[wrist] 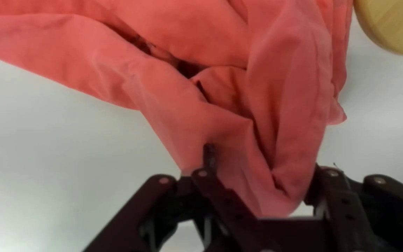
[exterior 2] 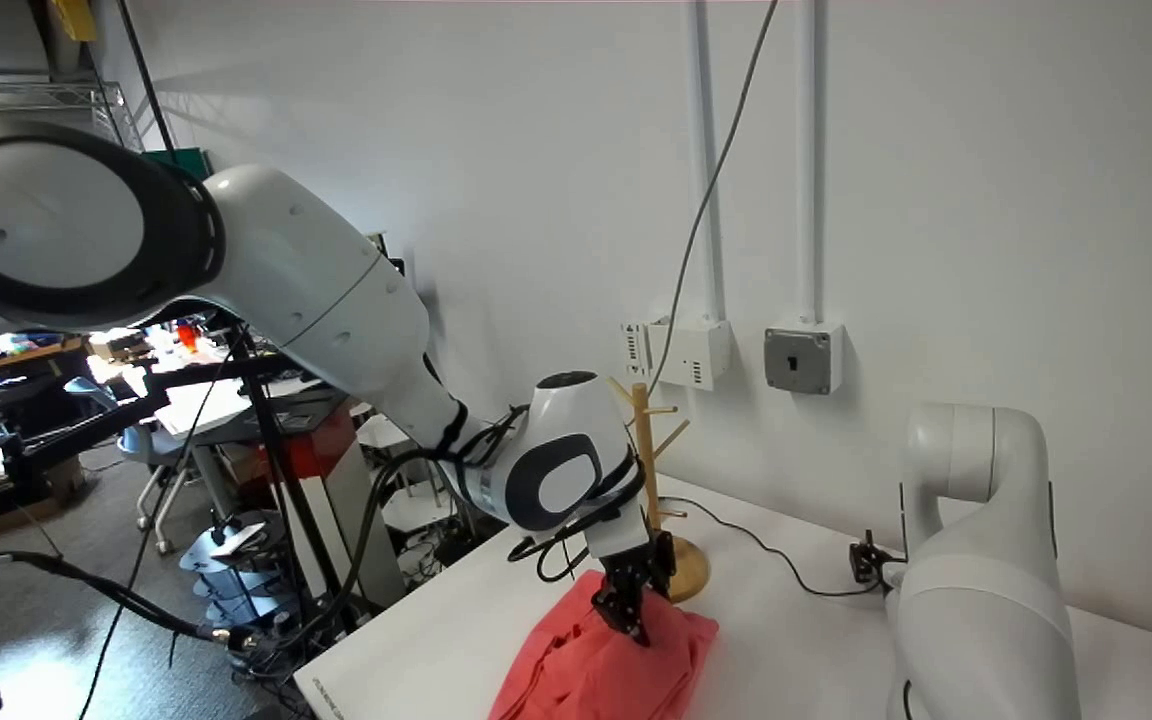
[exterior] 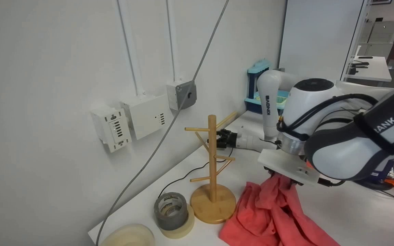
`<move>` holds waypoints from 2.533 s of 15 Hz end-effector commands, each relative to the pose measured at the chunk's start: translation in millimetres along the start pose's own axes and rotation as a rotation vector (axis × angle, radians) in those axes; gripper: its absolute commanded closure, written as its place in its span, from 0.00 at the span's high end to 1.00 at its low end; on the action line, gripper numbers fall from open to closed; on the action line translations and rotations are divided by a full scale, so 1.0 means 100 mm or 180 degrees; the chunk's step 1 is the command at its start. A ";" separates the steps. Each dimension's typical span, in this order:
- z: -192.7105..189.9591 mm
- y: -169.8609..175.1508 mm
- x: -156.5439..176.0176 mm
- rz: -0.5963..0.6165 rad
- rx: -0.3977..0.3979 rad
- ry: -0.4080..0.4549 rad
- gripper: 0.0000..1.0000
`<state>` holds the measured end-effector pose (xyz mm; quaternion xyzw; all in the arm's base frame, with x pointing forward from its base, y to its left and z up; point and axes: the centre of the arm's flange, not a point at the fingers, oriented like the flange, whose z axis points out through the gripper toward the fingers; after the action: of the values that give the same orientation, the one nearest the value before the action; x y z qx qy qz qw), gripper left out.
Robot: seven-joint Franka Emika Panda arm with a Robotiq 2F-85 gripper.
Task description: Fold the sweatshirt in half
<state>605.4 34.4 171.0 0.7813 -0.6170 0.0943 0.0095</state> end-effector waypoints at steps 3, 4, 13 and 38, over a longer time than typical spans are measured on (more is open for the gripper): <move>-0.33 0.08 -0.23 -0.0427 0.0098 0.0485 1.00; -0.41 0.11 -0.28 -0.0521 0.0126 0.0540 1.00; -0.83 0.90 -0.40 -0.1718 -0.0113 0.0139 1.00; 0.83 1.62 -0.58 -0.4780 -0.0740 -0.1598 0.58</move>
<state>436.9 47.9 71.9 0.9843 0.0668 -0.1626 0.0157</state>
